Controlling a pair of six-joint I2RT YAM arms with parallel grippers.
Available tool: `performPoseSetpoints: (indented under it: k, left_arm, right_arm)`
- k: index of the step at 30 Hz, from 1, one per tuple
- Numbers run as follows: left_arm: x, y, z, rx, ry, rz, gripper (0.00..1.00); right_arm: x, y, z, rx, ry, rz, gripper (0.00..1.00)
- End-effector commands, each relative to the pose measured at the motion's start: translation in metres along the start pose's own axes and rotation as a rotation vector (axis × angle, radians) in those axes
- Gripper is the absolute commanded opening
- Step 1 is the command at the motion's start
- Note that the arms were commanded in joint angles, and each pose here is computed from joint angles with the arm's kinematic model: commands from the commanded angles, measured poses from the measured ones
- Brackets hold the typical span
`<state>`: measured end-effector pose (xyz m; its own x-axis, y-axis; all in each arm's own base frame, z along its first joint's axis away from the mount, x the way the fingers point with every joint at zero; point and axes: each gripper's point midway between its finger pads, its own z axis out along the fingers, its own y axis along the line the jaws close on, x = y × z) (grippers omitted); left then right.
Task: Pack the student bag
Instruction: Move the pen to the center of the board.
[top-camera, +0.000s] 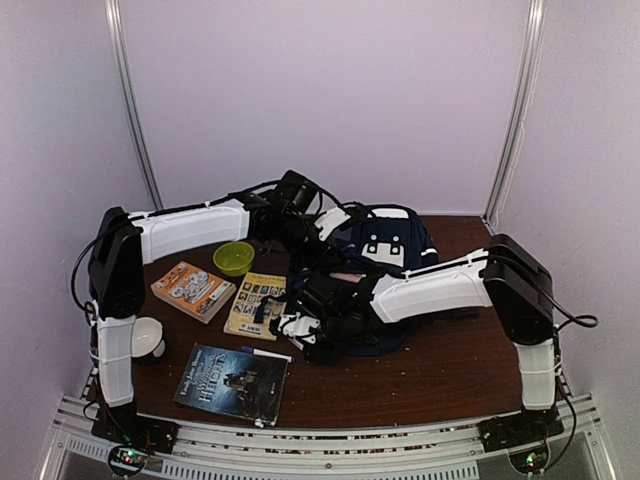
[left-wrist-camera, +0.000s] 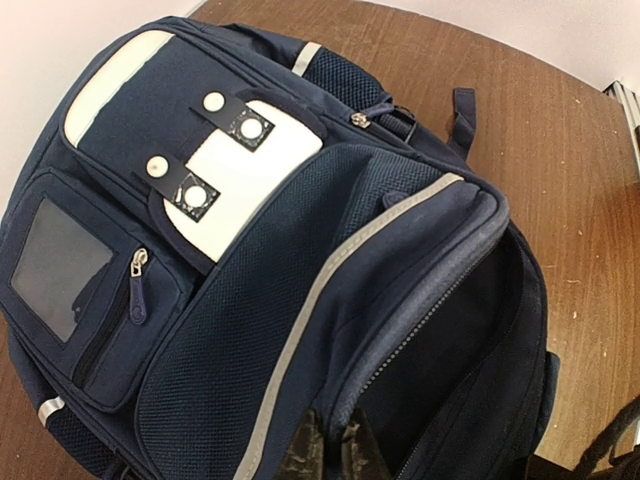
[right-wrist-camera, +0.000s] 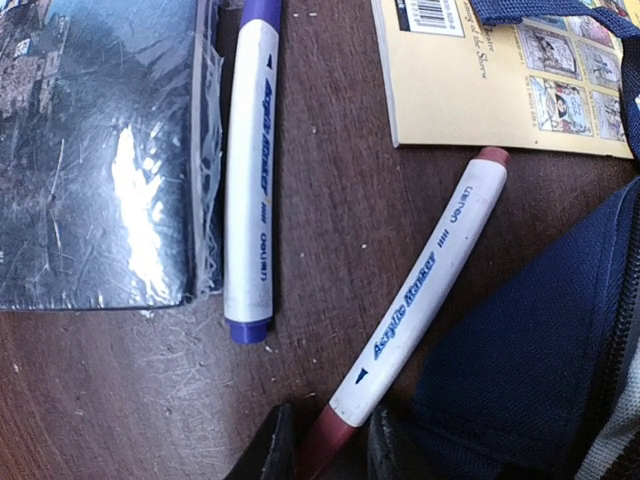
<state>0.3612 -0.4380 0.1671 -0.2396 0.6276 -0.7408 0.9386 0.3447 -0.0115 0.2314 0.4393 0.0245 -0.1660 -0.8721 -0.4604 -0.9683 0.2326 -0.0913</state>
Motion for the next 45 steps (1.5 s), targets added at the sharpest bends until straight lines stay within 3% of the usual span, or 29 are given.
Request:
performPoseSetpoints:
  k: [1, 6, 14, 20, 27, 33, 45]
  left_arm:
    - [-0.017, 0.013, -0.023, -0.061, -0.049, 0.013, 0.01]
    - [-0.017, 0.013, -0.023, -0.059, -0.050, 0.013, 0.01]
    - [-0.017, 0.013, -0.024, -0.058, -0.051, 0.012, 0.01]
    - [-0.018, 0.012, -0.024, -0.056, -0.054, 0.011, 0.01]
    - [-0.017, 0.013, -0.021, -0.053, -0.052, 0.005, 0.01]
    - [-0.011, 0.017, -0.022, -0.054, -0.048, 0.035, 0.00]
    - [-0.002, 0.022, -0.017, -0.012, -0.058, 0.029, 0.00]
  right_arm:
    - [0.057, 0.004, 0.013, -0.005, 0.186, 0.020, 0.26]
    - [0.070, 0.004, 0.003, -0.001, 0.221, 0.013, 0.20]
    - [0.098, -0.018, -0.026, 0.056, 0.290, 0.002, 0.19]
    - [0.126, -0.008, -0.043, -0.003, 0.322, -0.031, 0.18]
    - [0.080, 0.003, -0.059, -0.070, 0.162, -0.042, 0.24]
    - [0.043, 0.003, -0.046, -0.094, 0.081, -0.058, 0.25]
    - [0.005, 0.003, -0.017, -0.095, 0.031, -0.058, 0.34]
